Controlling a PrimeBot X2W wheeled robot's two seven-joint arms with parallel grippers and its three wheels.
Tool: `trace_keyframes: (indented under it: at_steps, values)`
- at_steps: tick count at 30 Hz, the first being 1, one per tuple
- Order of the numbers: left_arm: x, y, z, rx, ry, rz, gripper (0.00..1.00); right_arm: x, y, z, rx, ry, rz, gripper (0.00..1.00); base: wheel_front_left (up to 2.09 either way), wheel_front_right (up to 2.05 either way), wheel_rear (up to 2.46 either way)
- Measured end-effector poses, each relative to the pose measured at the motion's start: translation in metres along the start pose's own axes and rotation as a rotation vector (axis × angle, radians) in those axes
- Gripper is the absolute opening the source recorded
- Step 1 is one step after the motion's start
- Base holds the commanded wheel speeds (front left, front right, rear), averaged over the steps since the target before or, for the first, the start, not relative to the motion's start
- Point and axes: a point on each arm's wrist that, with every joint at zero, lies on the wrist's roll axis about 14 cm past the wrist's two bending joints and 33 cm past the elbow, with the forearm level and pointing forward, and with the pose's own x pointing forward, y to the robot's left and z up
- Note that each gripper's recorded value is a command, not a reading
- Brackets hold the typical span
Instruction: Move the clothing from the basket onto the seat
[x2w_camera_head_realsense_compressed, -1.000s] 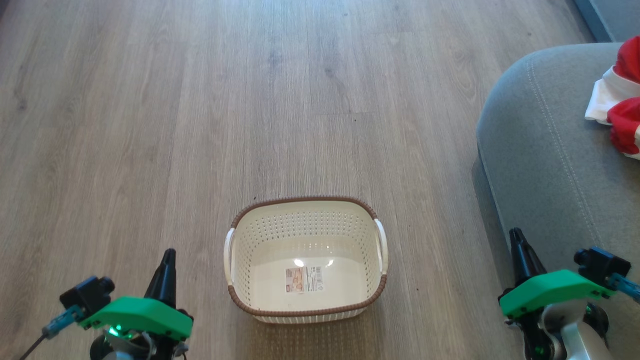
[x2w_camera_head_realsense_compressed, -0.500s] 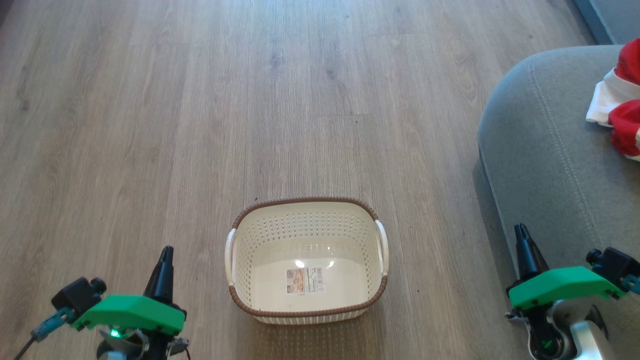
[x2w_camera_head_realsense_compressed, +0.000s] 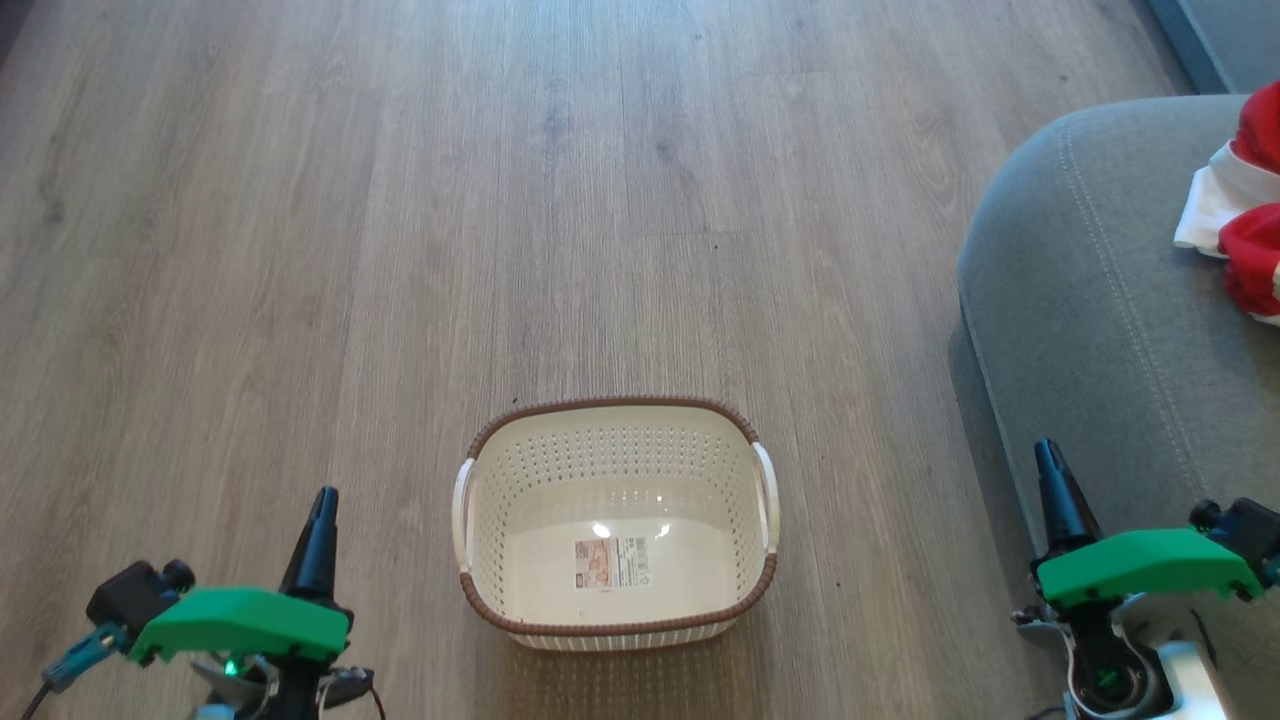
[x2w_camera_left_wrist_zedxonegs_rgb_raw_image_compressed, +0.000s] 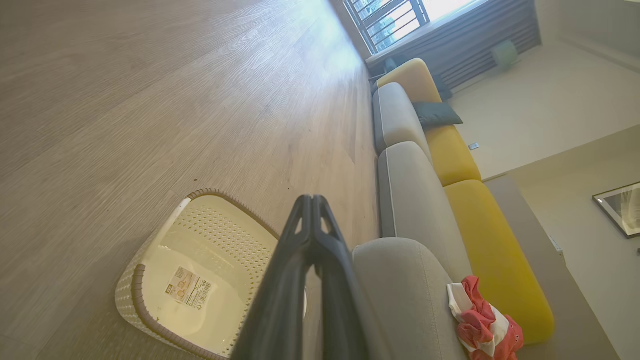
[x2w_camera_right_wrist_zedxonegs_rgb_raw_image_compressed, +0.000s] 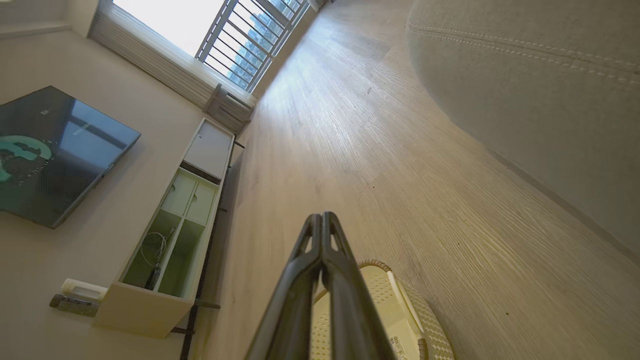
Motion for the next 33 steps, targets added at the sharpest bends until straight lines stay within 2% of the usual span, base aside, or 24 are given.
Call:
trace_keyframes:
  at_steps: [33]
  values:
    - [-0.001,-0.009,0.014,-0.342,-0.013,-0.037,0.0,0.001,0.015,0.01,0.396,0.002,0.051,0.0,0.0,0.0,0.0]
